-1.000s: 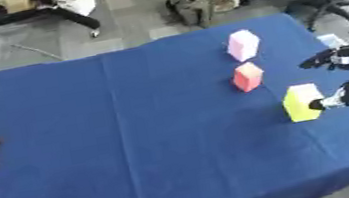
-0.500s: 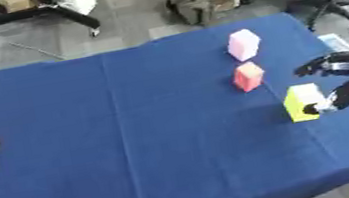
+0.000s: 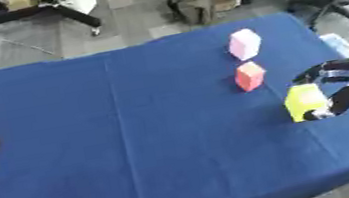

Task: Pick up the objects with one hand, pass them to the other hand, and then place them into the box on the other side of the table.

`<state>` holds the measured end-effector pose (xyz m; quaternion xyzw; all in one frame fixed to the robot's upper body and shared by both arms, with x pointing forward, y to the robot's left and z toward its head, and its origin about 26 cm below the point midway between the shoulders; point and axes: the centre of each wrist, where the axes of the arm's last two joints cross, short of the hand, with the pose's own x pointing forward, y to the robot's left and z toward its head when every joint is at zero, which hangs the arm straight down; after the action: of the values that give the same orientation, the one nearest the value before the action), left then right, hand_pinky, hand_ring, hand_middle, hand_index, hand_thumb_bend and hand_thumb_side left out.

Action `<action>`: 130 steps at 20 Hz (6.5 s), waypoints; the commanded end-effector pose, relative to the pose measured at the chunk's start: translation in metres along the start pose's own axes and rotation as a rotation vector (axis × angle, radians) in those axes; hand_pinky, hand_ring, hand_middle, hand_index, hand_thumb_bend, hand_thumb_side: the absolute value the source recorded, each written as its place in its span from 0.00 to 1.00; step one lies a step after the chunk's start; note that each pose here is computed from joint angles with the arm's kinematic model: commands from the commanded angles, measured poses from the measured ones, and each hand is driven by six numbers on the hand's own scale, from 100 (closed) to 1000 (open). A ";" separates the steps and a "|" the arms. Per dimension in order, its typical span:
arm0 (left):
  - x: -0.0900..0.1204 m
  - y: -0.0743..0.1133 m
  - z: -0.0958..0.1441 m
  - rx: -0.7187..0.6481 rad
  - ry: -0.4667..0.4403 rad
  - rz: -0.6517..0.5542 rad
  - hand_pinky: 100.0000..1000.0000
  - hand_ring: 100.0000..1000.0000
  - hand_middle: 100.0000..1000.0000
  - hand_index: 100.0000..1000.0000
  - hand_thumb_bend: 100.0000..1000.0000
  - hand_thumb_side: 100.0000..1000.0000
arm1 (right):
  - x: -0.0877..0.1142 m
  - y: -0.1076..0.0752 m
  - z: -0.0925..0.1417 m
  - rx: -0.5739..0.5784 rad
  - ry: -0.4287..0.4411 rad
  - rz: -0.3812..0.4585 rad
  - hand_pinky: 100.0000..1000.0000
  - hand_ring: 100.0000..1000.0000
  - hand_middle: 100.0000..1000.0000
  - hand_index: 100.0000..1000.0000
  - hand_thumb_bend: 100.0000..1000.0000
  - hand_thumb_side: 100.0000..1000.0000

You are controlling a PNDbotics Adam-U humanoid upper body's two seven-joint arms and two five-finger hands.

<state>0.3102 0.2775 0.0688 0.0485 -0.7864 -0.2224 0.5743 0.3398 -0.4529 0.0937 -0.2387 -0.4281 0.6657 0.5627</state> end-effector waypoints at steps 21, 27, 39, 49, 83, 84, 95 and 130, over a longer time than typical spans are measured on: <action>0.008 0.006 -0.006 -0.007 -0.033 -0.021 0.73 0.69 0.59 0.72 0.71 0.58 | -0.023 -0.006 -0.002 -0.047 0.118 0.050 0.85 0.92 0.87 0.96 0.37 0.48; 0.009 0.006 -0.007 -0.009 -0.036 -0.021 0.73 0.69 0.59 0.72 0.71 0.58 | -0.024 -0.004 -0.005 -0.046 0.123 0.048 0.85 0.91 0.85 0.94 0.34 0.46; 0.010 0.006 -0.007 -0.009 -0.038 -0.022 0.73 0.69 0.59 0.72 0.71 0.58 | -0.024 -0.006 -0.006 -0.149 0.116 0.041 0.80 0.83 0.60 0.73 0.03 0.24; 0.008 0.006 -0.006 0.005 -0.026 -0.016 0.73 0.69 0.58 0.72 0.71 0.58 | -0.001 -0.025 0.002 -0.459 -0.008 -0.046 0.71 0.63 0.22 0.33 0.00 0.21; 0.026 0.025 -0.078 -0.392 0.072 -0.137 0.70 0.66 0.55 0.74 0.83 0.69 | 0.275 -0.050 -0.017 -0.851 -1.015 -0.376 0.69 0.58 0.20 0.30 0.00 0.18; 0.027 0.024 -0.081 -0.415 0.081 -0.137 0.70 0.66 0.55 0.74 0.83 0.69 | 0.277 -0.050 -0.017 -0.849 -1.025 -0.377 0.69 0.58 0.20 0.30 0.00 0.18; 0.032 -0.012 -0.107 -0.569 0.104 -0.082 0.69 0.66 0.55 0.74 0.86 0.70 | 0.308 -0.056 -0.012 -0.782 -1.186 -0.321 0.69 0.58 0.20 0.30 0.00 0.16; 0.066 -0.033 -0.125 -0.809 0.026 -0.023 0.71 0.68 0.58 0.75 0.91 0.70 | 0.349 -0.064 -0.022 -0.753 -1.301 -0.037 0.65 0.55 0.22 0.33 0.00 0.11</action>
<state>0.3959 0.1872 0.1306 -0.1761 -0.6204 -0.5133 0.5662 0.3043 -0.1159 0.1884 0.0421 -0.8761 0.4688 0.1039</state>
